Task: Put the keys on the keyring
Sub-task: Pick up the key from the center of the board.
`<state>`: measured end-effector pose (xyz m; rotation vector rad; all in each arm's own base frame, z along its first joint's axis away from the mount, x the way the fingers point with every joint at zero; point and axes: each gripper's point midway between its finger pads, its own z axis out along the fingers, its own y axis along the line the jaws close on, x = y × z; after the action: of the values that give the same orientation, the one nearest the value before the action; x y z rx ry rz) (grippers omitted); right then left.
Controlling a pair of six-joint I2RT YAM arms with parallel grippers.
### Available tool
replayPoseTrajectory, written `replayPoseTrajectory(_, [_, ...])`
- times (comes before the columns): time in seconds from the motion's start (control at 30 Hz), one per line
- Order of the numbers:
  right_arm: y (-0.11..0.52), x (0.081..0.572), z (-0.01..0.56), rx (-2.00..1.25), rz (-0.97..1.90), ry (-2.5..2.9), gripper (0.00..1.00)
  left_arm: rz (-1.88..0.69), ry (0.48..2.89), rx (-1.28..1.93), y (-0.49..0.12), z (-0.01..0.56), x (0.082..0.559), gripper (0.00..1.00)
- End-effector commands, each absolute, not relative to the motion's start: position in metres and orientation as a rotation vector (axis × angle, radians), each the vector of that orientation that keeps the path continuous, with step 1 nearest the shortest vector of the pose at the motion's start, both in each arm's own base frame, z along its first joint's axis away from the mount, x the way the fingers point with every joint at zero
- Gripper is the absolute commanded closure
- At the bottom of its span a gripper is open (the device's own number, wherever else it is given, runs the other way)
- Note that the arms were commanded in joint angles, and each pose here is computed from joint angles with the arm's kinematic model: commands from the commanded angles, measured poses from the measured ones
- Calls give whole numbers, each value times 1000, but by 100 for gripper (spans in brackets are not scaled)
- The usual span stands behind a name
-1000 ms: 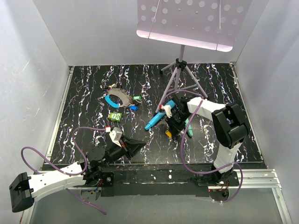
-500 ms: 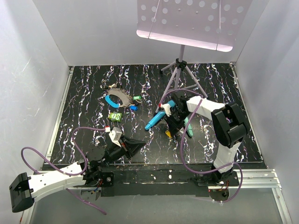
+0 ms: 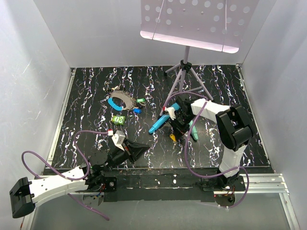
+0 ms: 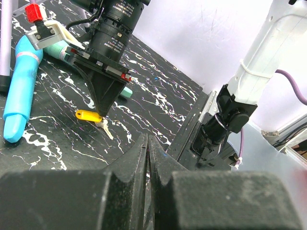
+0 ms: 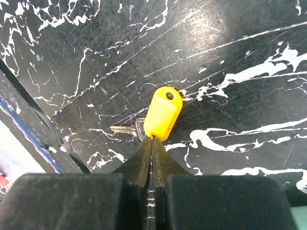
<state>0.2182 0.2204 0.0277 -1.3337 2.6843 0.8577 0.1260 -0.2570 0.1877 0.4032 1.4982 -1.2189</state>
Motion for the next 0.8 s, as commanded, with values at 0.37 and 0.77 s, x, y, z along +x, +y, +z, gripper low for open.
replayPoseTrajectory(0.37, [239, 219, 103, -1376, 965, 2300, 99, -1192, 1556, 495, -258, 165, 119, 97])
replayPoseTrajectory(0.77, [247, 180, 251, -1546, 1029, 1543, 99, -1148, 1418, 524, -248, 228, 120, 98])
